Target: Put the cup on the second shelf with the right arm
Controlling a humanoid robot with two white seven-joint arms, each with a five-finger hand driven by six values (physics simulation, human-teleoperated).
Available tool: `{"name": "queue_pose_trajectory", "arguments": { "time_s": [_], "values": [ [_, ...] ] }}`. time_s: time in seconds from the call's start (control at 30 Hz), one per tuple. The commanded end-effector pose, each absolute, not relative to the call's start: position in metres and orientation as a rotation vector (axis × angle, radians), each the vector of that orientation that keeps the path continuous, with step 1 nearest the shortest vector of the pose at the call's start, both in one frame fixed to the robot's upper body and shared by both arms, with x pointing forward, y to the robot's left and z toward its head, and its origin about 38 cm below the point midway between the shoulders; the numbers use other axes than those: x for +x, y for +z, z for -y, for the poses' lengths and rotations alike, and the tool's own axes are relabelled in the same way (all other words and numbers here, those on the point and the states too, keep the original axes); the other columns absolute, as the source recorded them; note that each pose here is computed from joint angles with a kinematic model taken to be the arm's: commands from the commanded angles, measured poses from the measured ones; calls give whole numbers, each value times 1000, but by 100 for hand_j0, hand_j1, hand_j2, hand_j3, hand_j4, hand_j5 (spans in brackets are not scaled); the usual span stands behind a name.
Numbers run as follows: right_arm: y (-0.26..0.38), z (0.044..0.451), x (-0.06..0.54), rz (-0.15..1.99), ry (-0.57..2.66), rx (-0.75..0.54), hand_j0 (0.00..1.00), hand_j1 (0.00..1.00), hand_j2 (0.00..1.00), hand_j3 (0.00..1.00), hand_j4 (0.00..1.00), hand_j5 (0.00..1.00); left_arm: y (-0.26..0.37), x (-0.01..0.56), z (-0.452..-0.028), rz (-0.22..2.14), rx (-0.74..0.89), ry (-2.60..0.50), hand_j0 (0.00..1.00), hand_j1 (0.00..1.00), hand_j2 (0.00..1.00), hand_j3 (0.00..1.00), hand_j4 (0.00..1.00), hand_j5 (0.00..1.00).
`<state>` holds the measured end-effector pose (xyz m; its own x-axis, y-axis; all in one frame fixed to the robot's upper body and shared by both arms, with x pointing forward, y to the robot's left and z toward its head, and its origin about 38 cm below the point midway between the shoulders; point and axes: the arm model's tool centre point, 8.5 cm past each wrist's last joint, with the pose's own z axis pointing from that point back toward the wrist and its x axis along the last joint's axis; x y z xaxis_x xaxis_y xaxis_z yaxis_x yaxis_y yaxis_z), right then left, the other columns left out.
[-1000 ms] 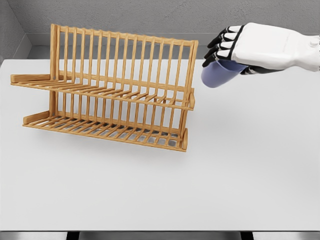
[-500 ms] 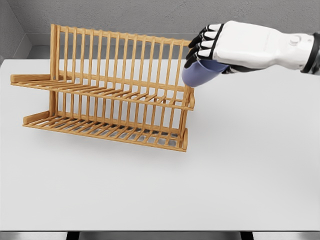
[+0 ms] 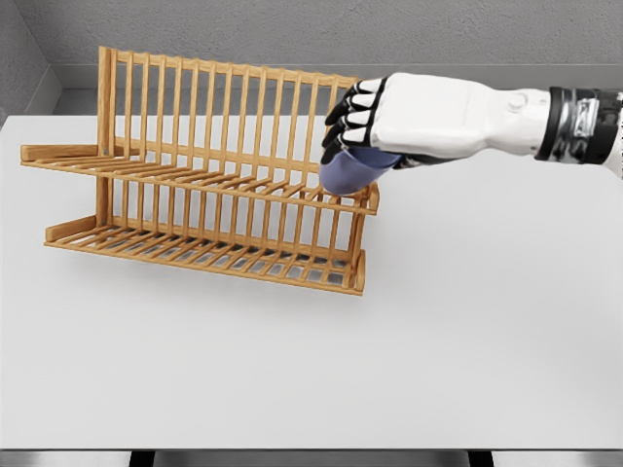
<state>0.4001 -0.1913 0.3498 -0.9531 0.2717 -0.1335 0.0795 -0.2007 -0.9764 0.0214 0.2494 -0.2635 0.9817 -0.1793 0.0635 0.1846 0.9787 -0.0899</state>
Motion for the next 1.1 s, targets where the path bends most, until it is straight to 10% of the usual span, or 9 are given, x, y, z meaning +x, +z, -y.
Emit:
{"name": "queue_pose_trajectory", "arguments": {
  "time_s": [0.0, 0.27, 0.4, 0.63, 0.93, 1.07],
  "values": [
    [344, 188, 400, 1887, 2314, -396, 72, 72, 72, 72, 72, 72, -264, 21, -249, 55, -96, -183, 100, 100, 100, 100, 100, 100],
    [330, 177, 398, 1854, 2358, -364, 73, 73, 73, 73, 73, 73, -264, 20, -249, 53, -96, -183, 100, 100, 100, 100, 100, 100],
    [326, 175, 398, 1845, 2368, -348, 100, 100, 100, 100, 100, 100, -264, 20, -249, 53, -96, -183, 100, 100, 100, 100, 100, 100],
    [350, 181, 401, 1872, 2362, -442, 100, 100, 100, 100, 100, 100, -264, 20, -249, 53, -96, -183, 100, 100, 100, 100, 100, 100],
    [384, 355, 396, 1858, 1797, -836, 100, 100, 100, 100, 100, 100, -264, 20, -249, 53, -96, -183, 100, 100, 100, 100, 100, 100],
    [312, 370, 386, 1763, 1719, -685, 100, 100, 100, 100, 100, 100, -264, 21, -249, 55, -96, -183, 100, 100, 100, 100, 100, 100]
  ]
}}
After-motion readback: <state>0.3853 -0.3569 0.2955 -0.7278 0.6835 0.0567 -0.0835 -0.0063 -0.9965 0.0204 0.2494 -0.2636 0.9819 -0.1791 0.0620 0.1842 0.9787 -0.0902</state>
